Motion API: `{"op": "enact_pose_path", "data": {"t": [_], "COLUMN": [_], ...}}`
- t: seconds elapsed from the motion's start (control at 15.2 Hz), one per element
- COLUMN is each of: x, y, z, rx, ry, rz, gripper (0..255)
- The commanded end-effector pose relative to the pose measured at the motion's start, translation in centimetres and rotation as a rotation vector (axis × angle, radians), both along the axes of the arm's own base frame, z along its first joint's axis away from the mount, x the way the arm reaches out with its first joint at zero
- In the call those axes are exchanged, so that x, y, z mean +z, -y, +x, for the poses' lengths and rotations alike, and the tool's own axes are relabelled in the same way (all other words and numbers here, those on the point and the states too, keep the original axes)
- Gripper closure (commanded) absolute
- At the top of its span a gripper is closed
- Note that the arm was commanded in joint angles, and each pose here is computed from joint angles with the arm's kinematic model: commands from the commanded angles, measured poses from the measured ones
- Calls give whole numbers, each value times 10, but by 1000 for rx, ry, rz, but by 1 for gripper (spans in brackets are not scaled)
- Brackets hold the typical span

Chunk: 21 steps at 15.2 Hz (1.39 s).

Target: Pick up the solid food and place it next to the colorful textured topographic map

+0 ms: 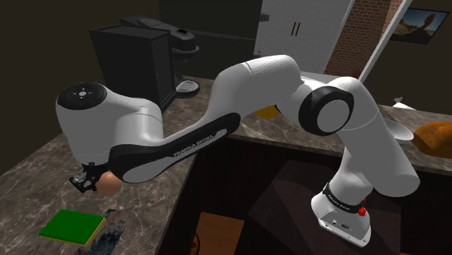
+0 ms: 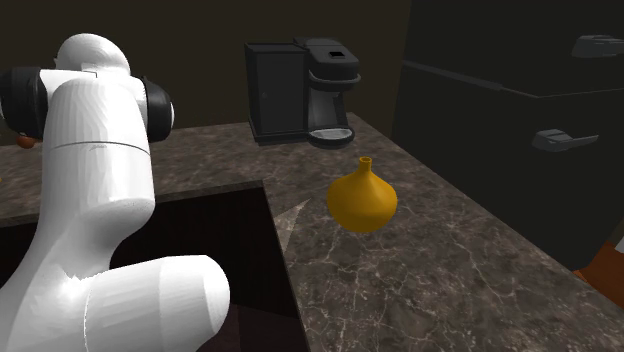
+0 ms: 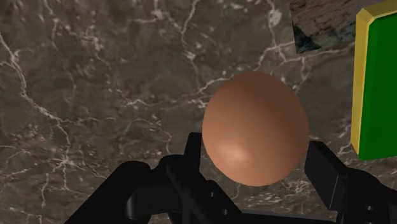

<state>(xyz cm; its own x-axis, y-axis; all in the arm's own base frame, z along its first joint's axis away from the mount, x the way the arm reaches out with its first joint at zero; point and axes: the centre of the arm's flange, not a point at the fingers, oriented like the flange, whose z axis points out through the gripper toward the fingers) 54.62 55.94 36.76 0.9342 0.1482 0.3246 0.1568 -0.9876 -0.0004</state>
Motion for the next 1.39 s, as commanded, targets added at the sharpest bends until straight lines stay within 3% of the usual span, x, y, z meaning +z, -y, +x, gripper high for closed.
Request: {"op": "enact_pose_path", "data": {"t": [0.0,0.2,0.66,0.73,1.06,1.32], "x": [-11,-28,-28,-28,-28,19], "y": [-1,-1,-1,-1,-1,2], "z": [-1,-1,-1,0,-1,-17], "rx": [0,0,0,0,0,0], "ry": [1,1,1,1,1,1], "rz": [1,1,1,1,1,1], "gripper": [255,255,255,0,0,0]}}
